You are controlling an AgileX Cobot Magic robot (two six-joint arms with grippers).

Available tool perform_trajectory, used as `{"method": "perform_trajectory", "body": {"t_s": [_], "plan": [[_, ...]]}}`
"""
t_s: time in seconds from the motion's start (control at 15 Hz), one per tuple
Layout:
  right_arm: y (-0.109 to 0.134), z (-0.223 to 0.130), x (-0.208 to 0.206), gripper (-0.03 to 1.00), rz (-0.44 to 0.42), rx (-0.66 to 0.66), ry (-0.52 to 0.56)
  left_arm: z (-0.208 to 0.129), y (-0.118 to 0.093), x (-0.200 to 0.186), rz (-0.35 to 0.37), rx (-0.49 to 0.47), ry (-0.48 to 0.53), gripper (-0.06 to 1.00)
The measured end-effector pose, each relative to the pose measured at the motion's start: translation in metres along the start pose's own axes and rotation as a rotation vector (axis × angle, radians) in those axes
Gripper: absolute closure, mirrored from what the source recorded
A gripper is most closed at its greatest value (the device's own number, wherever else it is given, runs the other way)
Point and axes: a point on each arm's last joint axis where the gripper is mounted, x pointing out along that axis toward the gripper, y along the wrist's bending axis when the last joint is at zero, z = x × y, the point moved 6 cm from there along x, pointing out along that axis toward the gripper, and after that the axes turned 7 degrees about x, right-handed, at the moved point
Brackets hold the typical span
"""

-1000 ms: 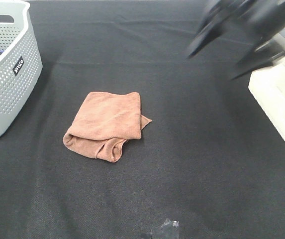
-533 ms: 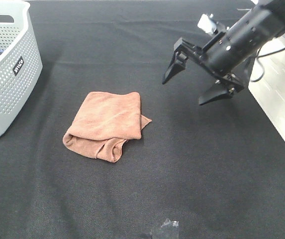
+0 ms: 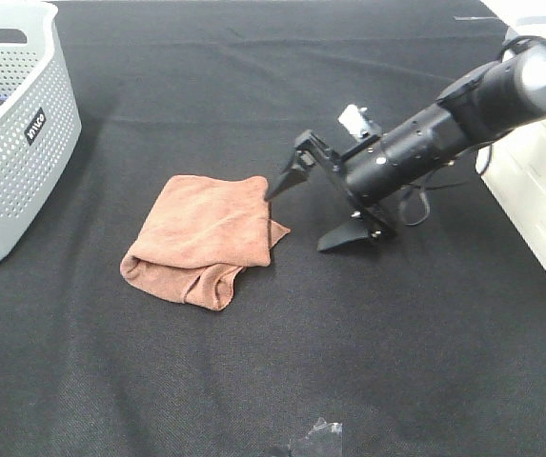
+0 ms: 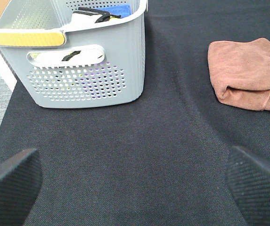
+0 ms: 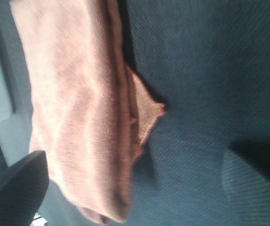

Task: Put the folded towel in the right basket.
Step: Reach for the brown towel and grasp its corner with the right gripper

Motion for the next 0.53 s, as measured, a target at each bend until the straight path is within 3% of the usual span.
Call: {"method": "perform_trajectory", "body": {"t_s": [0.33,0.53], "plan": [[0.017,-0.02,0.035,0.01,0.028,0.013,0.051,0.0,0.0,0.0,0.0,0.0,0.0,-0.05],[0.048,-0.037,0.068,0.05,0.052,-0.055,0.073,0.0,0.0,0.0,0.0,0.0,0.0,-0.05]]}}
